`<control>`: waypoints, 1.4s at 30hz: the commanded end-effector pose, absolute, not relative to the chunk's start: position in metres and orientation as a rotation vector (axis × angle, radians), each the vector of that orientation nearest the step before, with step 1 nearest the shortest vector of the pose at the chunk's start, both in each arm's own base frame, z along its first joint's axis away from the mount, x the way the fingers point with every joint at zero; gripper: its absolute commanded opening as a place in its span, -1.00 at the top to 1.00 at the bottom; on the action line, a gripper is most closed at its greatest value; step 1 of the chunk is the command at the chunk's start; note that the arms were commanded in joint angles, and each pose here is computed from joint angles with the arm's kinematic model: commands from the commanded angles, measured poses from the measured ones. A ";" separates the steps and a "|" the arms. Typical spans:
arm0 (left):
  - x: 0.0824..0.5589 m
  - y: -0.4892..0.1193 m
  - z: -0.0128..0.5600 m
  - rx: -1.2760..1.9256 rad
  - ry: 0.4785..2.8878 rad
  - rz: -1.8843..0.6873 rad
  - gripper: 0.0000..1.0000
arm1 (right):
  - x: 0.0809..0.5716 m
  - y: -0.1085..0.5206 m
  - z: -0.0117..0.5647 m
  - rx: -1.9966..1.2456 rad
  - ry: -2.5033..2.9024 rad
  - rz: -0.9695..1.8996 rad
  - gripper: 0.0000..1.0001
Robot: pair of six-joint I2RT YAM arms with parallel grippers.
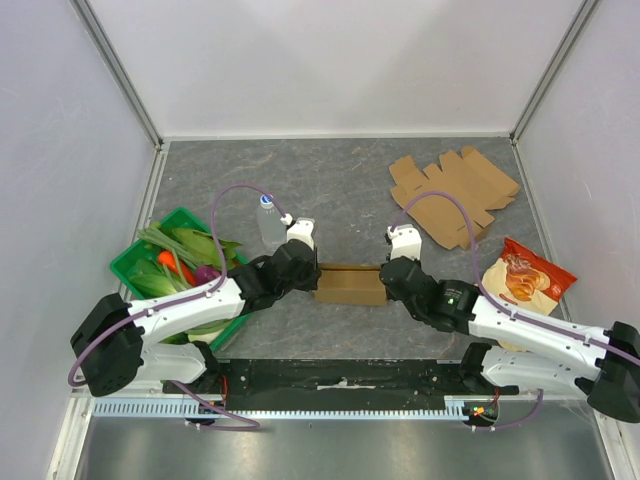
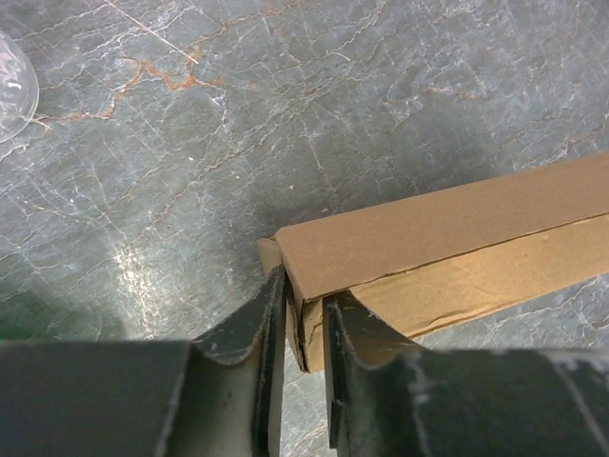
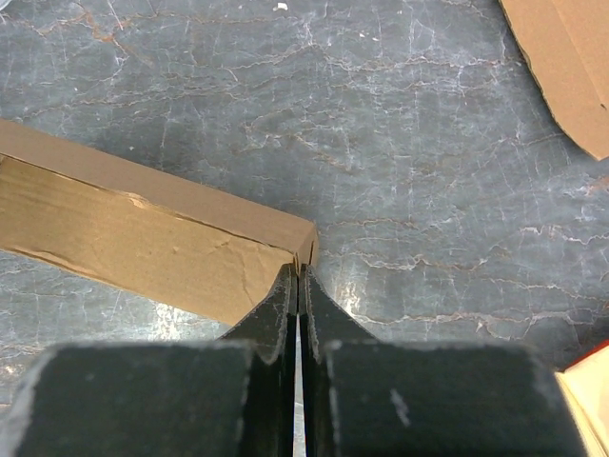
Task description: Fold the paper box
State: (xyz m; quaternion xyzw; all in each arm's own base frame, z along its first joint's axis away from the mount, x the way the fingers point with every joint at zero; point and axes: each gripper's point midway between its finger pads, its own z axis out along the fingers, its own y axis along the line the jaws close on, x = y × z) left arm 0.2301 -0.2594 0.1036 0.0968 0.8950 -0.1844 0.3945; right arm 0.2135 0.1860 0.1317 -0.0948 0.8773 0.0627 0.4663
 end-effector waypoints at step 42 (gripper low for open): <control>0.219 -0.265 0.097 0.273 2.272 -0.474 0.78 | 0.199 0.202 0.115 0.103 2.320 0.325 1.00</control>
